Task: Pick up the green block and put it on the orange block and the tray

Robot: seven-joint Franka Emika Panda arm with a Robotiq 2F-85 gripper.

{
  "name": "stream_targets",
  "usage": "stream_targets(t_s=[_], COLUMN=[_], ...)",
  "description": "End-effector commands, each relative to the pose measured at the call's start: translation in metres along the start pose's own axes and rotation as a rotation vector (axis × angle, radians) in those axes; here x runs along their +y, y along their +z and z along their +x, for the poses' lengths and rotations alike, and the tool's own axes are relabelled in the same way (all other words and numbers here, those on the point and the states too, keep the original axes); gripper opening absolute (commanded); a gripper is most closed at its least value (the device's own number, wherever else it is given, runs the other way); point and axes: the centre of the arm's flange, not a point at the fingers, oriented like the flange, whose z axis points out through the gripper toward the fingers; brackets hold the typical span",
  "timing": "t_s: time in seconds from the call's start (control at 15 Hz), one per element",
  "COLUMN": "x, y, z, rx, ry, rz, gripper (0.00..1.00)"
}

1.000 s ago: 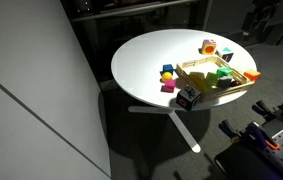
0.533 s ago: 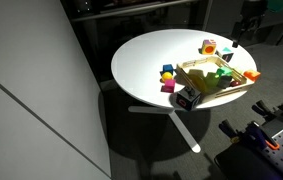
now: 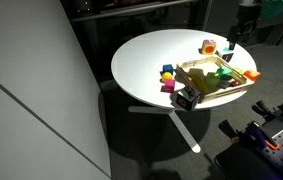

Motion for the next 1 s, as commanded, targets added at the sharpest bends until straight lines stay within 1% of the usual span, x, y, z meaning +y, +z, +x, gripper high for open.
stream_targets(t_s=[0.0, 0.2, 0.6, 0.93], x=[0.000, 0.000, 0.009, 0.016], y=[0.000, 0.000, 0.030, 0.058], z=[0.000, 0.000, 0.017, 0.029], rx=[0.000, 0.000, -0.069, -0.071], ry=[0.000, 0.000, 0.040, 0.102], rz=[0.000, 0.000, 0.007, 0.011], gripper=[1.00, 1.00, 1.00, 1.00])
